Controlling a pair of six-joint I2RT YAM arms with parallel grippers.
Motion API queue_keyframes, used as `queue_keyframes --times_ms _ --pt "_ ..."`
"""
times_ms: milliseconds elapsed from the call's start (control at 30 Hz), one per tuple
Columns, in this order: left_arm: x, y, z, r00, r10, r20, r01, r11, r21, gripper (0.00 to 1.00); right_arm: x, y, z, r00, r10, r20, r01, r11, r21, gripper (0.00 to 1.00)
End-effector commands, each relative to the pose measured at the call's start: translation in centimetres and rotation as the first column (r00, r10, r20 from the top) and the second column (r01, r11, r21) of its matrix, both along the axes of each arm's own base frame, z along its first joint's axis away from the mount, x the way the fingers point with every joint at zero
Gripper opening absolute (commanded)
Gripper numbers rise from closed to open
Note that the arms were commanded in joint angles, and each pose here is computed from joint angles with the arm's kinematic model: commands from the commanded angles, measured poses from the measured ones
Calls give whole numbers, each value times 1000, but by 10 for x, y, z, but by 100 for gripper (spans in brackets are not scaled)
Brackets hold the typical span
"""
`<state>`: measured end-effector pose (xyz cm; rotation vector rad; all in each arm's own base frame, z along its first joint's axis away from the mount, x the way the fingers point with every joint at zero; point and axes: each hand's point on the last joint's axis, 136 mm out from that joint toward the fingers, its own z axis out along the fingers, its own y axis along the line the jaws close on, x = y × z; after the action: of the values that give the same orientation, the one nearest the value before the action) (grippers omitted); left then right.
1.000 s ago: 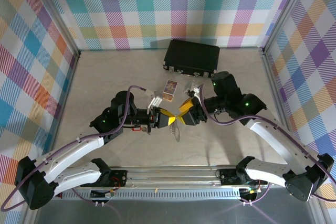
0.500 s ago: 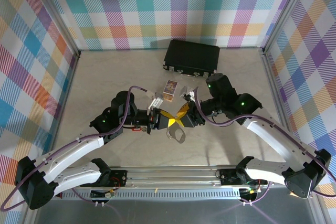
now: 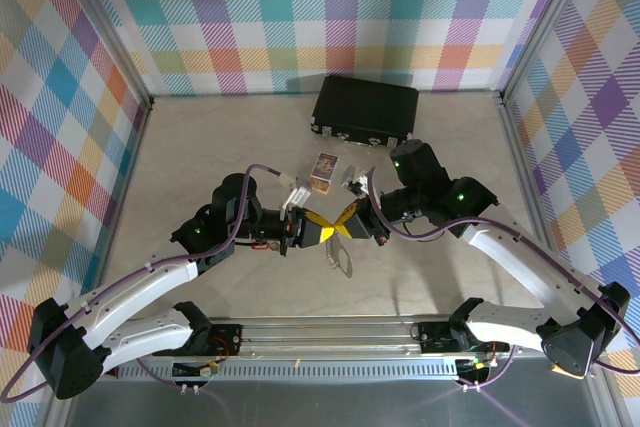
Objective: Put the keys on the keyring
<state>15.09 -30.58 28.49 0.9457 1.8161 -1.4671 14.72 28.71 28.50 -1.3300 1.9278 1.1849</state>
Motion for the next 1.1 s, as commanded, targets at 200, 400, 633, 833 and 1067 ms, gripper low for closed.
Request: queue_keyframes --times_ms 200,400,633,833,1067 --pt "-1 0 38 995 21 98 -12 996 -94 36 4 5 28 995 -28 93 18 994 105 0" --pt "8 4 62 982 99 158 -70 982 -176 40 -1 7 59 989 -57 139 14 956 294 0" --pt "3 13 102 963 147 226 -65 940 -334 40 -9 1 87 977 -96 192 -8 879 478 0" --pt "-2 15 107 962 140 234 -50 935 -351 38 -8 -2 96 971 -135 198 -1 824 566 0" --pt "0 11 94 966 122 228 -42 945 -325 35 -1 -4 101 969 -188 160 40 762 647 0"
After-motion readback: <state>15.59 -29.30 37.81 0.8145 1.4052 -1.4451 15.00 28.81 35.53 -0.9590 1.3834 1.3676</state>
